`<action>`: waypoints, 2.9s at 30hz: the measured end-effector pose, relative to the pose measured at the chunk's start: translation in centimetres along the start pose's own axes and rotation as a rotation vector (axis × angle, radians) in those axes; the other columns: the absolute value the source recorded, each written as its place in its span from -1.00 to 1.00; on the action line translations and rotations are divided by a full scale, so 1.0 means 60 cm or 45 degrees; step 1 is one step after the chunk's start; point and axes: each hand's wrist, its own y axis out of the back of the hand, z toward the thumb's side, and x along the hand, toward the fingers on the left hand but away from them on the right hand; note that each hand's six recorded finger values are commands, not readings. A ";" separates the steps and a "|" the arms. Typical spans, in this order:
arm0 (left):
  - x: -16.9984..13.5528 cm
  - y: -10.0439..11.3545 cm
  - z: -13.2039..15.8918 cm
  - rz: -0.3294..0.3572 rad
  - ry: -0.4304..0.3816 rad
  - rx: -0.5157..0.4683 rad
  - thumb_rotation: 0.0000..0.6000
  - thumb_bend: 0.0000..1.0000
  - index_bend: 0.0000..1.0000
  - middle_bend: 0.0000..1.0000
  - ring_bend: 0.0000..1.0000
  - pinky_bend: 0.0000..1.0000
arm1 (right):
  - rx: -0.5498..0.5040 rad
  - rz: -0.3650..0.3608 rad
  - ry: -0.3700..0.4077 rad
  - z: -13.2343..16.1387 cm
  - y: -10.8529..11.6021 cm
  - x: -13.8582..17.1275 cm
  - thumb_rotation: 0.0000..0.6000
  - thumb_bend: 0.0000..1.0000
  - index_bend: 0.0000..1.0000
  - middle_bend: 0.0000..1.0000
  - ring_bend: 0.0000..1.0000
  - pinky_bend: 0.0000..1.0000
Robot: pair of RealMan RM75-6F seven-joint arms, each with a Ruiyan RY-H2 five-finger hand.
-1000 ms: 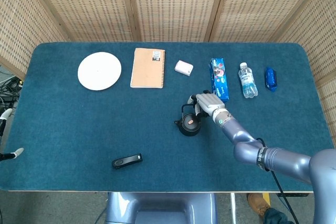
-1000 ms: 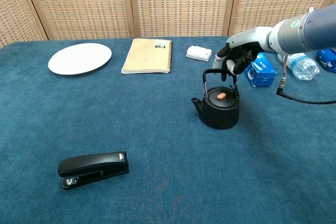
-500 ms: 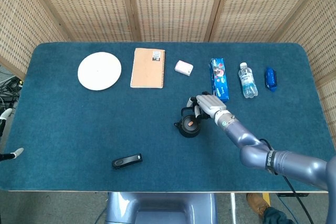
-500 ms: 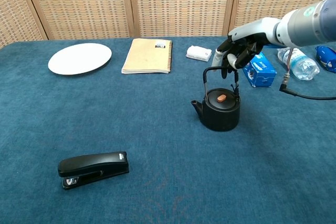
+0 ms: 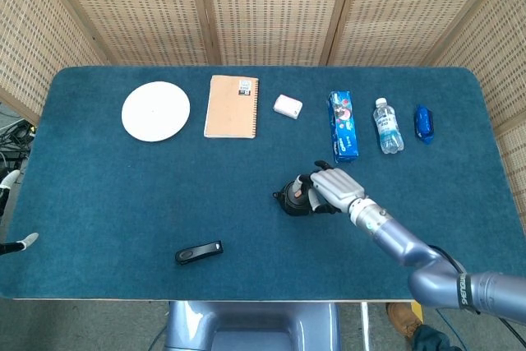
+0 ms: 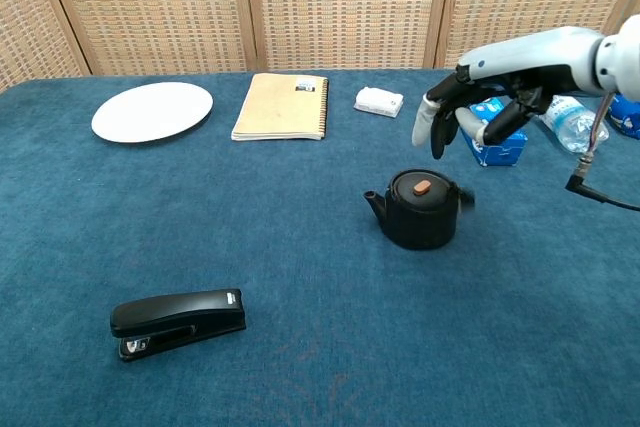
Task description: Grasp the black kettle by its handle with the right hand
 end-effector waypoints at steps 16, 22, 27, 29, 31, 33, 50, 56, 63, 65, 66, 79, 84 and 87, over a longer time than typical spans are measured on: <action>-0.012 0.011 0.002 0.023 -0.026 -0.027 1.00 -1.00 -1.00 -1.00 -1.00 -1.00 | 0.165 -0.179 0.127 0.003 -0.034 0.067 1.00 -1.00 -0.72 -0.68 -0.80 -1.00; -0.017 0.016 0.002 0.036 -0.034 -0.036 1.00 -1.00 -1.00 -1.00 -1.00 -1.00 | 0.180 -0.146 0.147 0.018 -0.070 0.063 1.00 -1.00 -0.52 -0.48 -0.63 -1.00; -0.017 0.017 0.000 0.037 -0.030 -0.041 1.00 -1.00 -1.00 -1.00 -1.00 -1.00 | 0.193 -0.133 0.146 0.027 -0.091 0.052 1.00 -1.00 -0.40 -0.36 -0.51 -1.00; -0.017 0.017 -0.002 0.036 -0.027 -0.043 1.00 -1.00 -1.00 -1.00 -1.00 -1.00 | 0.182 -0.129 0.140 0.029 -0.098 0.044 1.00 -1.00 -0.35 -0.30 -0.46 -1.00; -0.015 0.017 -0.004 0.032 -0.024 -0.045 1.00 -1.00 -1.00 -1.00 -1.00 -1.00 | 0.174 -0.126 0.129 0.028 -0.105 0.035 1.00 -1.00 -0.32 -0.26 -0.43 -1.00; -0.014 0.017 -0.005 0.032 -0.023 -0.046 1.00 -1.00 -1.00 -1.00 -1.00 -1.00 | 0.176 -0.126 0.113 0.026 -0.111 0.025 1.00 -1.00 -0.32 -0.24 -0.41 -1.00; -0.011 0.016 -0.008 0.027 -0.017 -0.049 1.00 -1.00 -1.00 -1.00 -1.00 -1.00 | 0.190 -0.134 0.041 0.002 -0.109 0.018 1.00 -1.00 -0.20 -0.09 -0.25 -1.00; -0.012 0.016 -0.007 0.028 -0.016 -0.047 1.00 -1.00 -1.00 -1.00 -1.00 -1.00 | 0.212 -0.127 0.047 0.005 -0.119 0.018 1.00 -1.00 -0.20 -0.08 -0.24 -1.00; -0.010 0.015 -0.009 0.025 -0.012 -0.048 1.00 -1.00 -1.00 -1.00 -1.00 -1.00 | 0.215 -0.121 0.024 -0.002 -0.120 0.012 1.00 -1.00 -0.19 -0.05 -0.22 -1.00; -0.010 0.015 -0.009 0.025 -0.012 -0.049 1.00 -1.00 -1.00 -1.00 -1.00 -1.00 | 0.212 -0.121 0.018 -0.004 -0.119 0.011 1.00 -1.00 -0.17 -0.04 -0.20 -1.00; -0.010 0.015 -0.009 0.025 -0.012 -0.049 1.00 -1.00 -1.00 -1.00 -1.00 -1.00 | 0.212 -0.119 0.015 -0.005 -0.119 0.011 1.00 -1.00 -0.17 -0.04 -0.20 -1.00; -0.010 0.017 -0.009 0.030 -0.011 -0.052 1.00 -1.00 -1.00 -1.00 -1.00 -1.00 | 0.267 -0.069 0.020 -0.004 -0.142 0.008 1.00 -1.00 -0.14 -0.01 -0.17 -1.00; -0.010 0.017 -0.010 0.031 -0.009 -0.054 1.00 -1.00 -1.00 -1.00 -1.00 -1.00 | 0.294 -0.060 0.011 -0.006 -0.149 0.003 1.00 -1.00 -0.14 -0.01 -0.17 -1.00; -0.010 0.018 -0.011 0.033 -0.007 -0.057 1.00 -1.00 -1.00 -1.00 -1.00 -1.00 | 0.315 -0.057 0.005 -0.009 -0.153 0.000 1.00 -1.00 -0.13 -0.01 -0.16 -1.00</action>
